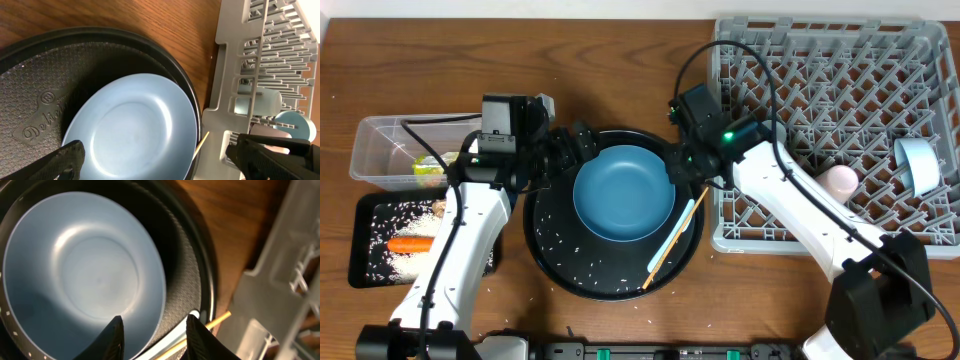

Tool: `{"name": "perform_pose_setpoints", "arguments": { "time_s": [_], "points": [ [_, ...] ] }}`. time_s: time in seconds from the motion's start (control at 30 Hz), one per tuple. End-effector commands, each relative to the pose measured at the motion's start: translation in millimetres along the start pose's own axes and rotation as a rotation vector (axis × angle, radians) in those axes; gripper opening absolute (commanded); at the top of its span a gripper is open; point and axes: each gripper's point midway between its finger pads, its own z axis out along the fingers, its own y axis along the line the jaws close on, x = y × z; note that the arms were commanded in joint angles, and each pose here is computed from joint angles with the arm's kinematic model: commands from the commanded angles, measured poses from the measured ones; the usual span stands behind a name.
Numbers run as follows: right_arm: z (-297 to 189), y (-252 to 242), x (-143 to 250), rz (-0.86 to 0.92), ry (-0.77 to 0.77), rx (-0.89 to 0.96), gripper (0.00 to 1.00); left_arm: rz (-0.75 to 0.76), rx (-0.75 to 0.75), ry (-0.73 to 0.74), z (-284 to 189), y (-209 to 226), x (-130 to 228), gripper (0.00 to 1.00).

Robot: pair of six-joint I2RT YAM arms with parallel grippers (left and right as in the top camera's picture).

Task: Sort waste into correct bins and load items into the dishwasher rack
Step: 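Close the right gripper on the blue plate's rim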

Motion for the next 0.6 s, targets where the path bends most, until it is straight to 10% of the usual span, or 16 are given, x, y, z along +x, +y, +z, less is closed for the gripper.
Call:
{"name": "perform_pose_setpoints", "arguments": {
  "time_s": [0.0, 0.27, 0.3, 0.33, 0.57],
  "points": [
    [-1.3, 5.9, -5.1, -0.138, -0.027, -0.005, 0.33, 0.009, -0.012, -0.011, -0.8, 3.2, -2.7, 0.98],
    [-1.4, 10.6, -17.7, -0.155, -0.08, -0.02, 0.68, 0.009, -0.011, -0.011, -0.8, 3.2, -2.7, 0.98],
    [-1.5, 10.8, -18.0, -0.155, -0.082, -0.02, 0.51, 0.009, -0.011, -0.011, -0.8, 3.2, -2.7, 0.98],
    [-1.6, 10.4, -18.5, -0.155, -0.084, -0.018, 0.01, 0.009, -0.011, -0.011, -0.8, 3.2, -2.7, 0.98],
    [-0.8, 10.8, -21.8, -0.154, -0.097, -0.016, 0.01, 0.009, -0.012, -0.011, -0.8, 3.3, -2.6, 0.98]
  ]
}}
